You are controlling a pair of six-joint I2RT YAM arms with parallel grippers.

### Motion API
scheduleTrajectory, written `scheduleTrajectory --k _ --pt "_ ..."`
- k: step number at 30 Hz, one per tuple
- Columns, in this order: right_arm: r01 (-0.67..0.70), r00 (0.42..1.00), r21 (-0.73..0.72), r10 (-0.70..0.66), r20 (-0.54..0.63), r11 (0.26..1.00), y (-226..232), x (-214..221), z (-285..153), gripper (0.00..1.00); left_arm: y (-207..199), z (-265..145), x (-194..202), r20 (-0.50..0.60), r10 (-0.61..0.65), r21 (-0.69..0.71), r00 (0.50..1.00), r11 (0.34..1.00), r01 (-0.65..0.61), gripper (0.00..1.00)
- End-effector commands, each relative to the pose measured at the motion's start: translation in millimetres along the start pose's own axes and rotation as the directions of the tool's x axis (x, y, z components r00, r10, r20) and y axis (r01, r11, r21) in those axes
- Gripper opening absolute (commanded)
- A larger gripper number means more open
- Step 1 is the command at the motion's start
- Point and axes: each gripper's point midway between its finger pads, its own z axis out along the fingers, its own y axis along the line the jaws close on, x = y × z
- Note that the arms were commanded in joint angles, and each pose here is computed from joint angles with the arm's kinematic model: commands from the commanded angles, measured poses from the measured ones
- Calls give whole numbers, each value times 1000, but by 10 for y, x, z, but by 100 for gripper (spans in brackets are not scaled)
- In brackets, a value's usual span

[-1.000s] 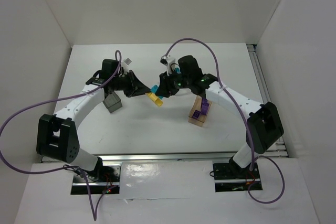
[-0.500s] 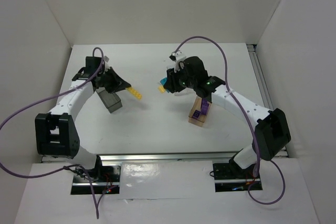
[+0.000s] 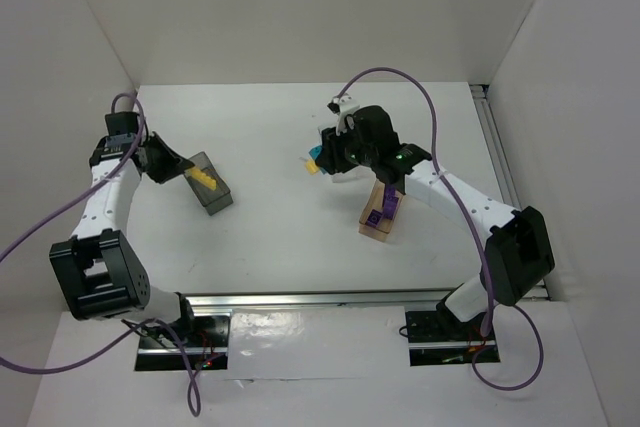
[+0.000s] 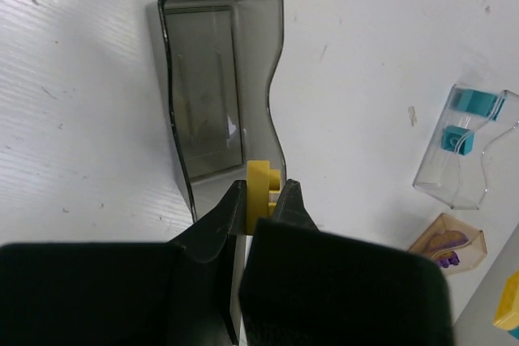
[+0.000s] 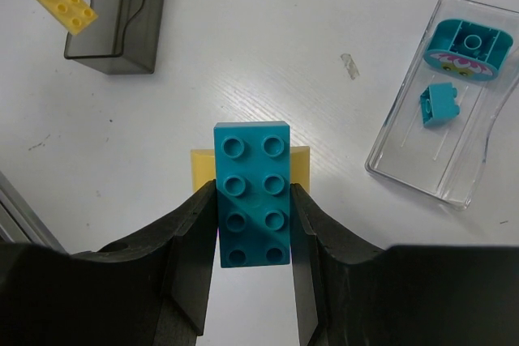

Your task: Sort the legos into containers by color

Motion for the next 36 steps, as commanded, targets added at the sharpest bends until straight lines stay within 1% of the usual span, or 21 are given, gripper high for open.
scheduleTrajectory --k 1,4,5,6,8,10,12,13,14,16,17,20,22,25,27,29,30,31,32,34,36 --pt "4 998 -9 -3 55 1000 40 -173 -78 7 22 60 -113 7 22 -2 1000 1000 -22 0" --pt "2 999 -7 -1 46 1000 36 -150 -81 7 15 232 -74 -43 22 23 999 1000 -21 0" --pt "2 999 -7 -1 46 1000 36 -150 -81 7 24 272 -81 -51 20 19 998 1000 -19 5" --pt "2 999 -16 -1 45 1000 52 -147 -81 7 -15 285 -133 -49 31 31 998 999 -29 34" --pt "5 999 -28 -3 52 1000 79 -186 -91 7 -33 283 -149 -57 52 38 997 998 -50 70" --pt "6 999 -48 -3 48 999 114 -179 -93 7 -129 256 -191 -66 71 75 995 995 -66 90" --pt "7 999 -68 -3 45 998 148 -173 -96 7 -287 146 -196 -62 114 155 991 982 -104 91" --pt "8 999 -108 -4 37 994 217 -173 -85 7 -468 -34 -259 -9 150 230 989 963 -144 89" --pt "3 999 -128 2 35 992 208 -178 -100 7 -747 -181 -252 39 215 388 976 897 -213 88" --pt "1 999 -233 8 39 973 355 -212 -143 7 -1076 -504 -89 104 303 548 947 777 -309 86" --pt "-25 999 -251 34 33 968 336 -222 -168 7 -1318 -703 34 157 382 669 911 637 -383 86" --pt "-29 997 -367 53 54 930 457 -325 -256 7 -1700 -972 454 173 510 791 842 438 -428 88" --pt "-18 997 -393 49 68 919 475 -365 -281 7 -1847 -962 721 116 553 834 825 398 -383 86" --pt "-27 997 -403 56 61 915 500 -378 -301 7 -2026 -904 1032 65 598 852 799 384 -357 81" --pt "-76 994 -371 101 49 925 419 -450 -245 7 -2124 -837 1129 137 649 810 748 362 -462 79" --pt "-133 991 -380 132 -27 915 395 -407 -207 7 -2266 -1015 1255 253 679 759 689 303 -576 82" --pt "-176 984 -385 168 -54 906 388 -400 -211 7 -2266 -952 1145 300 672 674 677 353 -649 83" --pt "-194 981 -390 185 -61 900 370 -408 -229 7 -2285 -971 1138 343 684 638 643 333 -694 83" --pt "-208 978 -399 196 -70 893 388 -421 -218 7 -2338 -1052 1207 375 692 623 617 304 -720 85" --pt "-268 963 -421 244 -110 867 402 -401 -237 7 -2342 -993 1154 407 712 541 572 317 -779 85" --pt "-307 952 -449 269 -148 839 425 -385 -231 7 -2395 -1010 1242 424 731 512 534 293 -807 85"
